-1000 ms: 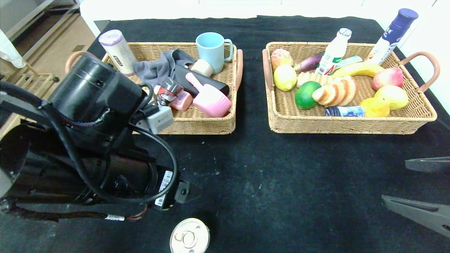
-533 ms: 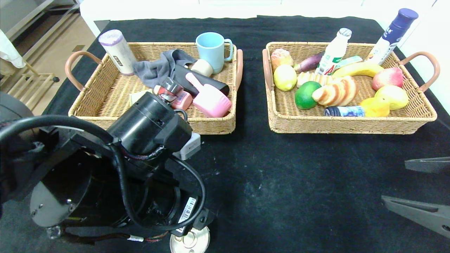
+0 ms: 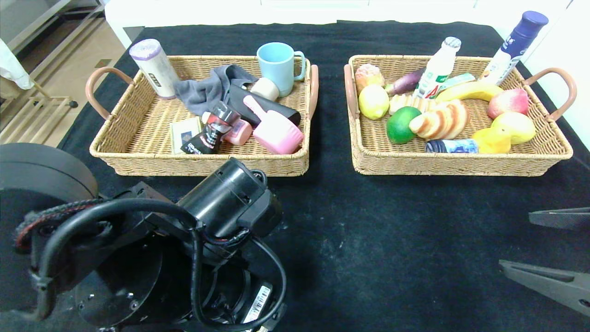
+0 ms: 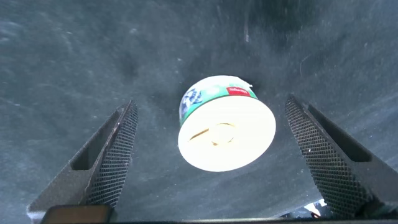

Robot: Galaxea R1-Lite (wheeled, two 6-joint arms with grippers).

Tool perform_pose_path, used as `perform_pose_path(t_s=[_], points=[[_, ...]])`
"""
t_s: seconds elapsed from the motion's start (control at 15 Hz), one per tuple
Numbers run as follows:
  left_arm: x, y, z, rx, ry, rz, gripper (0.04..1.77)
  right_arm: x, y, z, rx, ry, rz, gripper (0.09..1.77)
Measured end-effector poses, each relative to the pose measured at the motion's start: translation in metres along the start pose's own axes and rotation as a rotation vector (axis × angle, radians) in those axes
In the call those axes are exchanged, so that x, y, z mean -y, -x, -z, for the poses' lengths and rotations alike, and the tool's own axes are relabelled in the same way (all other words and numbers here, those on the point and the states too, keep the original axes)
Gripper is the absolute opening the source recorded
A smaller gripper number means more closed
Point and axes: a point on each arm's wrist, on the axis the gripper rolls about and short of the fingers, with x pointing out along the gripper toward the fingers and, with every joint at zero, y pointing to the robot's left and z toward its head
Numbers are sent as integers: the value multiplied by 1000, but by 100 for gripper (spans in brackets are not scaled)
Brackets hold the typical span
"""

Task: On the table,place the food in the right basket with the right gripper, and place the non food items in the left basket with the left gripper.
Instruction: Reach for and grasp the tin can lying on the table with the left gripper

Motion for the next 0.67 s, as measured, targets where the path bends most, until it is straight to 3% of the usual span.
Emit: perform_pose_path(t_s=[0.67], points=[[8, -14, 11, -67, 1, -8, 172, 1, 1, 0, 2, -4, 8, 171]])
